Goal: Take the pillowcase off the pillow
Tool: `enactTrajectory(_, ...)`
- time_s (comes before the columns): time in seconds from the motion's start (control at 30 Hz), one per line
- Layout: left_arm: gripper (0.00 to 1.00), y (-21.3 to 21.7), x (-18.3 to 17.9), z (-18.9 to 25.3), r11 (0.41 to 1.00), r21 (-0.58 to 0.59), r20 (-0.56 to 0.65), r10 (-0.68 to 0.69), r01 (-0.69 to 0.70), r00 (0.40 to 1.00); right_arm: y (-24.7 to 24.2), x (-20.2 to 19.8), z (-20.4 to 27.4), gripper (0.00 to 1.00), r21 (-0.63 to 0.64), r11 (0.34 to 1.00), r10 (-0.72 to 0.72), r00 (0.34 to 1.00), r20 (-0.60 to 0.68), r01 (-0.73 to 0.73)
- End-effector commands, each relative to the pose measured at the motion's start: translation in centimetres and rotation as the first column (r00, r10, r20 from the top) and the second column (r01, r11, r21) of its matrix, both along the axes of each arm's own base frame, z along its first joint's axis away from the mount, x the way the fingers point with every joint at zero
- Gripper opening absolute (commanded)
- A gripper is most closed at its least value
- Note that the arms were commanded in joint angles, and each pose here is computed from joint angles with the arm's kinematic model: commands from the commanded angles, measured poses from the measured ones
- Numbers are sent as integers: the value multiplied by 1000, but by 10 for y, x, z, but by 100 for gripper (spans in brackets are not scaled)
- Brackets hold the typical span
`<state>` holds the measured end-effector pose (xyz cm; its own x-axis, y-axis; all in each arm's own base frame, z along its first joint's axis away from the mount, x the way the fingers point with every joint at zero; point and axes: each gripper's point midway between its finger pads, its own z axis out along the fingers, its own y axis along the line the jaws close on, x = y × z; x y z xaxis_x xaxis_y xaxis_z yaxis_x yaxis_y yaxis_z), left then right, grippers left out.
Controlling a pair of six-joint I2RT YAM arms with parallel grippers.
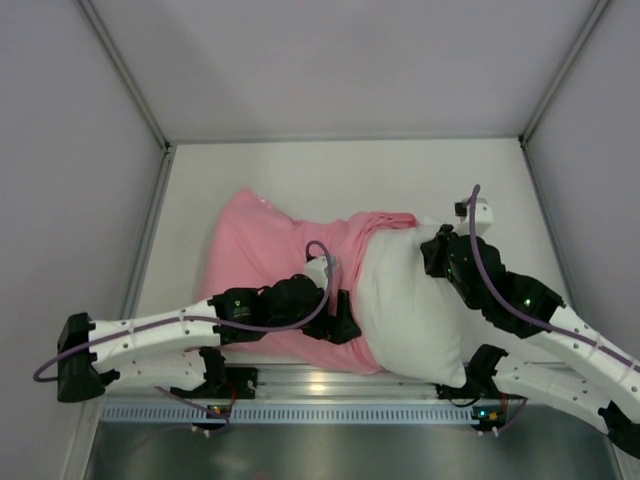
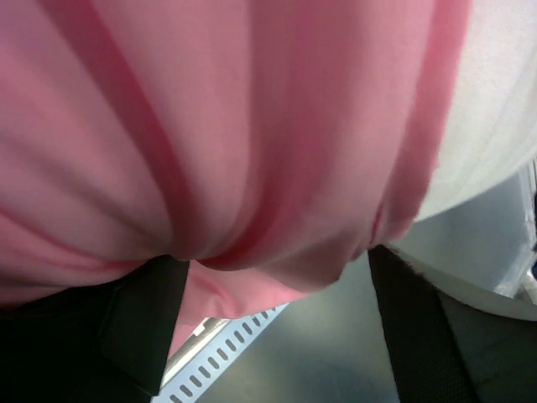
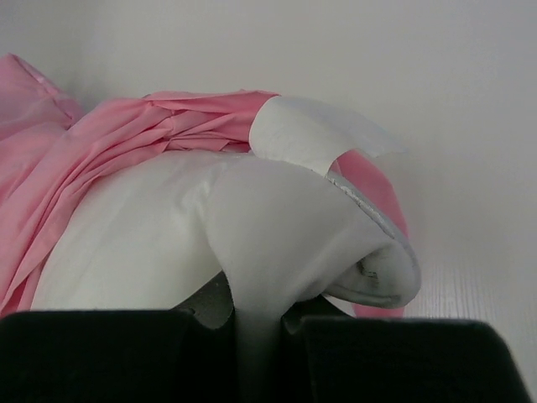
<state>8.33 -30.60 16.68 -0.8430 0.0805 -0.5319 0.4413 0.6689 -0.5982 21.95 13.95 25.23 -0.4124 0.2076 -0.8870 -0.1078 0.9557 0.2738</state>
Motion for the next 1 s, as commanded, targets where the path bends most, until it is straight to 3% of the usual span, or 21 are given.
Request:
enactTrajectory(0.0, 84, -10, 29, 12, 992, -18, 79, 129, -128, 989, 19, 8, 28, 0, 130, 991, 22, 997, 68, -31)
enactTrajectory(0.03, 73, -3, 38, 5, 983, 21, 100, 179, -182, 979, 20, 7, 32, 0, 135, 990, 27, 997, 75, -37)
enactTrajectory(0.07, 46, 5, 39, -9, 974, 86, 94, 200, -208, 975, 18, 8, 34, 0, 136, 990, 22, 997, 78, -33)
enactTrajectory(0.17, 1, 26, 46, -35, 936, 206, 117, 266, -285, 957, 13, 11, 52, 0, 142, 990, 6, 994, 112, -22)
enactTrajectory(0.4, 0, 89, 51, -64, 811, 393, 194, 386, -432, 902, -32, 20, 133, 0, 176, 979, -146, 953, 267, 100)
enactTrajectory(0.5, 0, 130, 56, -56, 734, 421, 259, 465, -532, 847, -68, 20, 163, 0, 184, 960, -262, 910, 322, 211)
enactTrajectory(0.6, 0, 156, 60, -41, 698, 412, 294, 506, -585, 811, -96, 18, 177, 0, 176, 936, -347, 872, 345, 304)
enactTrajectory(0.73, 0, 165, 61, -14, 708, 305, 282, 572, -637, 770, -114, 21, 170, 0, 138, 913, -407, 848, 340, 383)
enactTrajectory(0.8, 0, 172, 66, 10, 693, 212, 279, 633, -689, 722, -111, 27, 153, 0, 109, 915, -402, 859, 315, 388)
enactTrajectory(0.87, 0, 177, 72, 26, 672, 137, 282, 678, -728, 679, -105, 37, 130, 0, 85, 919, -392, 879, 272, 384)
enactTrajectory(0.97, 0, 188, 87, 52, 621, 31, 342, 730, -783, 592, -73, 48, 86, 0, 99, 962, -269, 950, 156, 256)
